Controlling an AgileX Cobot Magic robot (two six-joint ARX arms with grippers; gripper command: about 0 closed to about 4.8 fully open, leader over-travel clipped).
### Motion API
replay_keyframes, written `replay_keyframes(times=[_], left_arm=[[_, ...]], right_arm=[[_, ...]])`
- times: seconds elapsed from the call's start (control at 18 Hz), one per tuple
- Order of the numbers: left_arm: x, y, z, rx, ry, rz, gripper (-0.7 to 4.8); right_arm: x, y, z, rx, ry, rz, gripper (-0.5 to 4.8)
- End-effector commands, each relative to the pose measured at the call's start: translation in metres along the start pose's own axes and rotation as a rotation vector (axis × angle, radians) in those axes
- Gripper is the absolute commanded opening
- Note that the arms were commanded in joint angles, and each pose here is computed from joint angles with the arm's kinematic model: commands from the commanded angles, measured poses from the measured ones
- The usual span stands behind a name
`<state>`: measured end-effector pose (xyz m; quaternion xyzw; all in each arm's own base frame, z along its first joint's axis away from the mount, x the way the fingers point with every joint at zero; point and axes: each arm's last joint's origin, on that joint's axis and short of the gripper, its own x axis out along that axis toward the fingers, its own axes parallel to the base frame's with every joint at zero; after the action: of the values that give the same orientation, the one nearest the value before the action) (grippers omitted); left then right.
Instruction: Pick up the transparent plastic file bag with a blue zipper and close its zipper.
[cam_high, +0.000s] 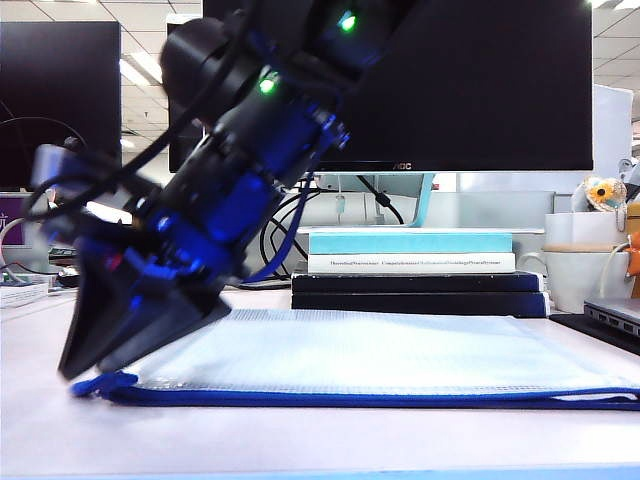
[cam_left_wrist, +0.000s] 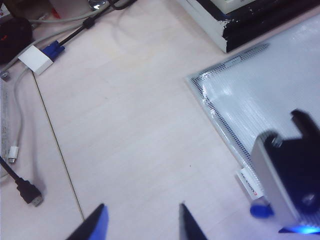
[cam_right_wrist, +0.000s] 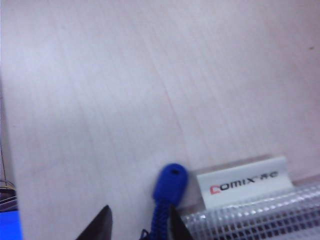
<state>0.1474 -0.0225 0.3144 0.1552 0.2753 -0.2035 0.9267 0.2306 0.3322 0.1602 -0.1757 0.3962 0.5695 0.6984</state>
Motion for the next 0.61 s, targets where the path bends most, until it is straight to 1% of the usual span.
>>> replay_keyframes(times=[0.06,0.11,0.17,0.22,0.33,0.44,0.61], left_arm=[[-0.001,0.000,0.002,-0.002,-0.017,0.001,1.92],[-0.001,0.000,0.002,-0.003,-0.015,0.001,1.92],[-0.001,0.000,0.002,-0.006,-0.014,0.000,1.92],[-0.001,0.000,0.002,-0.005,-0.013,0.000,1.92],[-0.001,0.000,0.001,-0.005,-0.013,0.000,1.92],[-0.001,0.000,0.002,-0.005,-0.013,0.001,1.92],[-0.001,0.001,0.002,-0.004,-0.019,0.003,1.92]], right_arm=[[0.008,-0.003,-0.003,0.003,0.013,-0.033,1.48],[0.008,-0.004,-0.003,0.004,0.014,-0.033,1.41],[0.008,-0.004,-0.003,0.004,0.014,-0.034,0.81],[0.008,-0.004,-0.003,0.004,0.015,-0.037,0.68],[0.008,-0.004,-0.003,0.002,0.019,-0.072,-0.05],[0.005,-0.004,0.001,-0.002,0.007,-0.078,-0.05],[-0.008,-0.002,0.021,-0.010,0.035,-0.077,-0.05]])
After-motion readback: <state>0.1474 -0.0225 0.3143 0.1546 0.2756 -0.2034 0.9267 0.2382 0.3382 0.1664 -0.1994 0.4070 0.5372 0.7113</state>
